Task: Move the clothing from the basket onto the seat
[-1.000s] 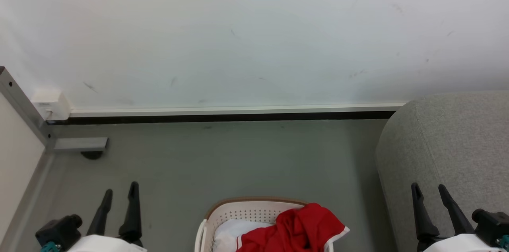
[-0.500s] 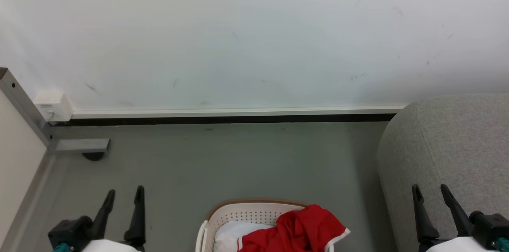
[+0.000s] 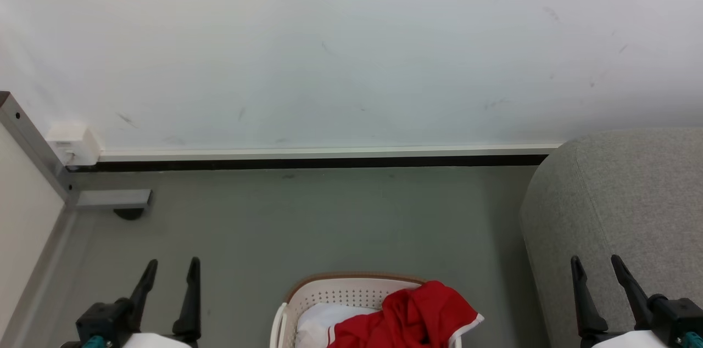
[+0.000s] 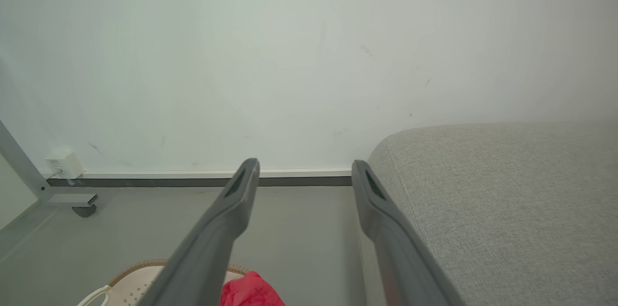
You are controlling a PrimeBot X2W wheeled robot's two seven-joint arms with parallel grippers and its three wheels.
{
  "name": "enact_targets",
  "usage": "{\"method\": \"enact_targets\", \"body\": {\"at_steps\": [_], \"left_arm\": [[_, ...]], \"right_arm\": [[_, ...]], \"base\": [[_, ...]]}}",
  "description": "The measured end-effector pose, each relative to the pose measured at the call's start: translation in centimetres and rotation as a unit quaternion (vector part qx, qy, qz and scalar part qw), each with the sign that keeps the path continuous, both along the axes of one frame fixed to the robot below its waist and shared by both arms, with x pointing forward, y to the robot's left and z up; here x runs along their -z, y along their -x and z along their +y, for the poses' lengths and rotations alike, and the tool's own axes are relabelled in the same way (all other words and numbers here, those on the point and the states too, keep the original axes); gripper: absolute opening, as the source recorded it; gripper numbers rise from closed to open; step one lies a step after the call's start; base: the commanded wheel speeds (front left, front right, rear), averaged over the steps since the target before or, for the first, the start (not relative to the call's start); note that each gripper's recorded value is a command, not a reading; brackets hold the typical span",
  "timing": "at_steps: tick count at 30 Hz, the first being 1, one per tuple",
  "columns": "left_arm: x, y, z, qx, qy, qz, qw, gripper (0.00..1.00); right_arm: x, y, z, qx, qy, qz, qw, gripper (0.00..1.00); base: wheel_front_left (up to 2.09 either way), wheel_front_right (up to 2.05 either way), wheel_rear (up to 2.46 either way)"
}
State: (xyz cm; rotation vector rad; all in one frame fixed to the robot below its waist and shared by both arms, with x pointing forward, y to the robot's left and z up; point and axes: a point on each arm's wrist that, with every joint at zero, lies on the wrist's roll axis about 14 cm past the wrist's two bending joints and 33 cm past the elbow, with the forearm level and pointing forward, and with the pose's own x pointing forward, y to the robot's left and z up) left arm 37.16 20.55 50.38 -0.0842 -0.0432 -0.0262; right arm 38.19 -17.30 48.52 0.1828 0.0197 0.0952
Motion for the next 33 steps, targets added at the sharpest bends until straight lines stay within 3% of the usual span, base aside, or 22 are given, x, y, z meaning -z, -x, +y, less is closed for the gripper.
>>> {"method": "enact_targets", "body": {"at_steps": [19,33], "left_arm": [[1.3,-0.1,0.0,0.01,-0.059,0.012,0.998,1.0],[1.1,0.0,0.2,0.006,-0.06,0.009,0.998,1.0]], "right_arm": [[0.4,-0.1,-0.5,0.007,0.029,-0.004,1.0,1.0],[-0.1,-0.1,-0.7,0.011,0.019,-0.013,1.0,1.0]], "base": [[0.0,0.0,0.0],[0.0,0.0,0.0]]}}
